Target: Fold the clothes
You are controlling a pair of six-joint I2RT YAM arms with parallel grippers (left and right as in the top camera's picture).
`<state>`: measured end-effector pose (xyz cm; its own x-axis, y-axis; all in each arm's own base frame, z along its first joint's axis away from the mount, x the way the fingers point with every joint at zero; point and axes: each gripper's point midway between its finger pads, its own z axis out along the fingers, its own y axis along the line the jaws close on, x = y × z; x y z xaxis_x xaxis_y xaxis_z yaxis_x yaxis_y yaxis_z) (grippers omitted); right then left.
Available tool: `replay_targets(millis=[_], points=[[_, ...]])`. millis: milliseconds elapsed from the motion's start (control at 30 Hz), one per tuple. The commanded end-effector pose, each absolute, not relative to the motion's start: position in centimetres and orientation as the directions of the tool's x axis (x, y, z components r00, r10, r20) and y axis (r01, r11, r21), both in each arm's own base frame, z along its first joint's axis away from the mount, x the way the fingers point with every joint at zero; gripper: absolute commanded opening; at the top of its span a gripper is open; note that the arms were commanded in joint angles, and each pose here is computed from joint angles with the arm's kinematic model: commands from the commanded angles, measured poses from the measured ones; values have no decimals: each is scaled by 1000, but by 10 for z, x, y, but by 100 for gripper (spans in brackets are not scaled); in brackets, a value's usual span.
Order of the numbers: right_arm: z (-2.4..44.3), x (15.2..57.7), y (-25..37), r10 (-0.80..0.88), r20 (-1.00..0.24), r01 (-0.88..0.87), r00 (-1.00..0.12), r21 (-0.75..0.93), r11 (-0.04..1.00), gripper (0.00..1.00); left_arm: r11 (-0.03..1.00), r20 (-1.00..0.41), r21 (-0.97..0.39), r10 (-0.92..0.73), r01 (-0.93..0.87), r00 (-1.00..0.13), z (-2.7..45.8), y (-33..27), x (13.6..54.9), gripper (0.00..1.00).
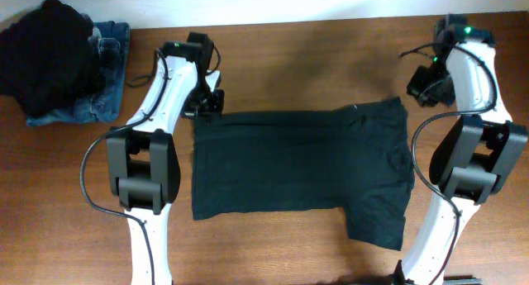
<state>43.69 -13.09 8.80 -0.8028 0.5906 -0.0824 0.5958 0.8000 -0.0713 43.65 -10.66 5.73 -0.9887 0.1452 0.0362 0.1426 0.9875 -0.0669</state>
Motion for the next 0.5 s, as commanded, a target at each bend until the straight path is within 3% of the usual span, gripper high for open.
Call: replay_targets(millis=[0, 167, 267, 467], points=[[114, 439, -135, 583, -107, 592, -805, -78, 802, 4, 986, 18, -55, 156, 155, -988, 83, -103, 440, 11], [134, 418, -120, 568, -17, 568, -823, -60, 821, 14, 987, 59, -52, 156, 153, -986, 100, -100, 428, 46], [136, 406, -101, 478, 74, 480, -875, 9, 877, 28, 987, 75, -51, 156, 152, -985, 101, -100, 424, 67], [136, 403, -84, 420, 120, 431, -900, 88, 898, 49, 988, 125, -48, 155, 150, -980, 102, -97, 412, 82]])
